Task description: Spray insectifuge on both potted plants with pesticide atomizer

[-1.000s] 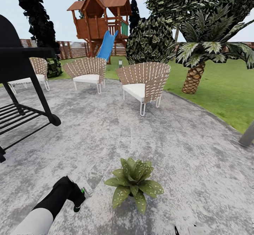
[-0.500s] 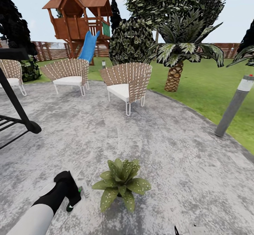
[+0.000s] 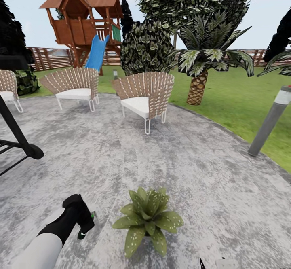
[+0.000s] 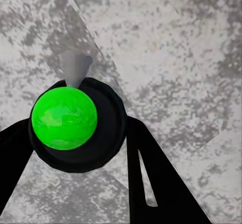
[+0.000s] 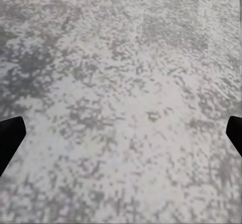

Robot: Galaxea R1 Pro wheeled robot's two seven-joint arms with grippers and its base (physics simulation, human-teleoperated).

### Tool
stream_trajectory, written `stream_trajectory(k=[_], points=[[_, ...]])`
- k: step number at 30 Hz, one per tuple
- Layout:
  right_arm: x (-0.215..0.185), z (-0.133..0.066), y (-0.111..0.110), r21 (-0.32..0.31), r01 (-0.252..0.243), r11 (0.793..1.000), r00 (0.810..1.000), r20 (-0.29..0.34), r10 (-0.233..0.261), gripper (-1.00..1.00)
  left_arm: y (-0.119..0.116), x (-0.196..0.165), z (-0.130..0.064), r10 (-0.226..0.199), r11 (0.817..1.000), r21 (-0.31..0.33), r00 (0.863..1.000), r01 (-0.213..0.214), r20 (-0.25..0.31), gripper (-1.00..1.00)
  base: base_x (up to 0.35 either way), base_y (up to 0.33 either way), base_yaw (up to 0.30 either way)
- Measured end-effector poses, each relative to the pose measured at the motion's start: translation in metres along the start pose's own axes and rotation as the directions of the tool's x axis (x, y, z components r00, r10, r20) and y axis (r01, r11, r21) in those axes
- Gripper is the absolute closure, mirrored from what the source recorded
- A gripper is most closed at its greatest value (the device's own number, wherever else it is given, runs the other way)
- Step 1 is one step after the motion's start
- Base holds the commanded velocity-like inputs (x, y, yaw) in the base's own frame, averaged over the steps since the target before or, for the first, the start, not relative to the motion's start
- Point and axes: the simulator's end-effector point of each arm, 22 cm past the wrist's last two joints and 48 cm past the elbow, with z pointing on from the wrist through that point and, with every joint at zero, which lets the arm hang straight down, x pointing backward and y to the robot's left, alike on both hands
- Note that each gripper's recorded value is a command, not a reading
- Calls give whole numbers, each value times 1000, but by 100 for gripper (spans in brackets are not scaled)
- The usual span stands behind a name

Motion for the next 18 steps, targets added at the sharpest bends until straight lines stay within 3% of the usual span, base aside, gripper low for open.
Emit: stream_trajectory(k=[6, 7, 9, 10, 18], points=[[0, 0, 0, 0, 0, 1000, 1000, 0, 0, -100, -5, 4, 4, 5, 1000, 11, 1000, -5, -8, 100, 26, 17, -265], [0, 0, 0, 0, 0, 1000, 1000, 0, 0, -100, -9, 7, 5, 6, 1000, 30, 1000, -6, -12, 100, 1, 0, -258], [0, 0, 0, 0, 0, 1000, 1000, 0, 0, -100, -29, 12, 3, 24, 992, 128, 999, -21, -25, 100, 0, 0, -151], [0, 0, 0, 0, 0, 1000, 1000, 0, 0, -100, -30, 13, 1, 30, 990, 138, 999, -26, -31, 100, 0, 0, -75], [0, 0, 0, 0, 0, 1000, 1000, 1, 0, -100, -29, 33, 1, 89, 989, 126, 988, -74, -122, 100, 0, 0, -9]])
